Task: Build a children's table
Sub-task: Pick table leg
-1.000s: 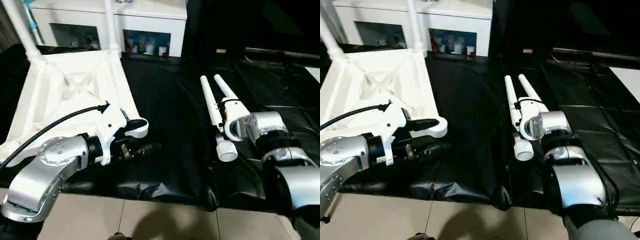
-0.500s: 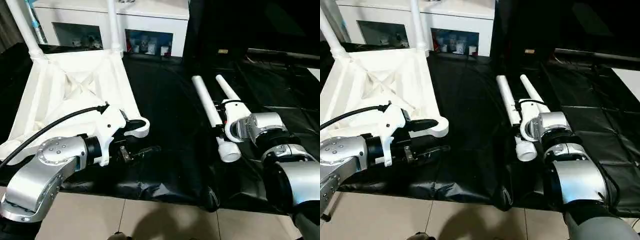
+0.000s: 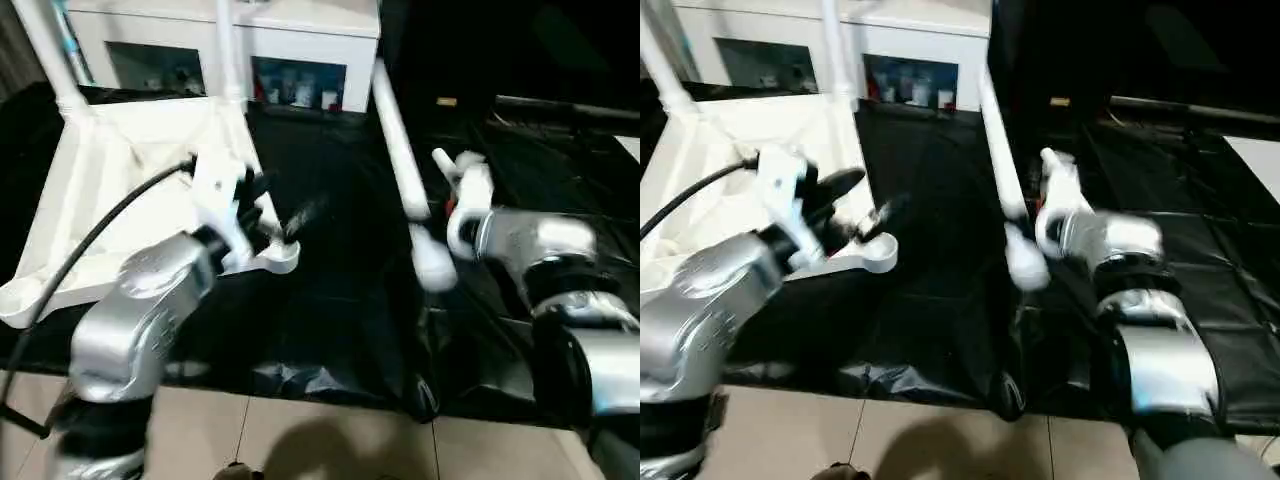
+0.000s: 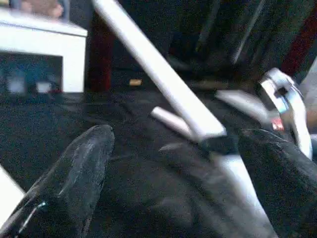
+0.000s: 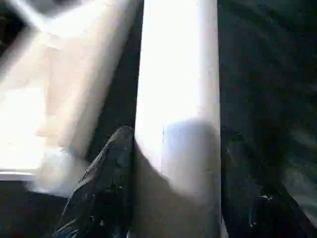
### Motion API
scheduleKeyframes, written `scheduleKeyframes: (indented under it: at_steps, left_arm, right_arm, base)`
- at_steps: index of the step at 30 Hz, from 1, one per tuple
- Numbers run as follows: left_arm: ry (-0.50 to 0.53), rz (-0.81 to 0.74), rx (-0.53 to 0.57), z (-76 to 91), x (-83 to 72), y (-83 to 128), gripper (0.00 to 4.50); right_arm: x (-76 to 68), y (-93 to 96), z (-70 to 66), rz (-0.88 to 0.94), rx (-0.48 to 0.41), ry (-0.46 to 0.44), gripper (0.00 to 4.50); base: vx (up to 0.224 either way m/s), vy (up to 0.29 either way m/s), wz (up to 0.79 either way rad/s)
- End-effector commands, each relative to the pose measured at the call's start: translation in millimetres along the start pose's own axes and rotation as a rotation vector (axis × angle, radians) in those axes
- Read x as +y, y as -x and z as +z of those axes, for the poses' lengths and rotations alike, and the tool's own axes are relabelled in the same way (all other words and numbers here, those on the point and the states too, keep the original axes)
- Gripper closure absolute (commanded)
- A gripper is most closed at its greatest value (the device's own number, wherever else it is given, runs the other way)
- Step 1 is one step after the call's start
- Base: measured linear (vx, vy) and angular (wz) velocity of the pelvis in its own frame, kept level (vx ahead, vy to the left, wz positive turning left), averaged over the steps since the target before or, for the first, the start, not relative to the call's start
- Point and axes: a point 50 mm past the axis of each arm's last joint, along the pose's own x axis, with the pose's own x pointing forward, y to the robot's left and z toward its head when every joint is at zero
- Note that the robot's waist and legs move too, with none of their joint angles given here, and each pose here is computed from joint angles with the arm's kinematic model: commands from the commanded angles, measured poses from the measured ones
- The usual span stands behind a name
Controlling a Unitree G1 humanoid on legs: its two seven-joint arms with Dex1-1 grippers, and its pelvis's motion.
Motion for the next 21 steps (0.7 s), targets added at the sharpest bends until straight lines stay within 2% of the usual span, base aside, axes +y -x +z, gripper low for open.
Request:
scheduleKeyframes:
  at_steps: [1,4,6,7,11,15,21]
  left_arm:
    - [0.124,-0.010,0.001,2.9,0.4,-8.1,0.00]
    - [0.259,-0.068,-0.017,7.5,-4.5,-19.7,0.00]
    - [0.284,-0.089,-0.022,9.3,-6.8,-23.3,0.00]
    - [0.328,-0.157,-0.026,14.2,-14.7,-31.0,0.00]
    - [0.357,-0.217,-0.029,18.9,-22.2,-35.7,0.00]
    - [0.417,-0.274,-0.058,27.4,-30.4,-39.3,0.00]
    - [0.493,-0.312,-0.110,37.1,-33.1,-39.2,0.00]
  right_arm:
    - [22.3,9.7,3.1,0.224,-0.040,0.026,2.67]
    - [35.7,22.5,-1.0,0.379,-0.065,0.043,2.67]
    - [39.2,25.8,-1.1,0.415,-0.070,0.041,2.67]
    - [48.1,32.7,0.4,0.488,-0.083,0.046,2.67]
    - [56.2,37.7,2.0,0.535,-0.091,0.059,2.67]
    - [68.3,44.4,-2.9,0.577,-0.064,0.105,2.67]
    - [71.7,43.3,-5.6,0.539,-0.043,0.154,2.67]
  base:
    - [0.000,0.000,0.00]
    - [0.000,0.000,0.00]
    - [0.000,0.000,0.00]
    - [0.000,0.000,0.00]
    - [0.000,0.000,0.00]
    - [0.000,0.000,0.00]
    - [0.000,0.000,0.00]
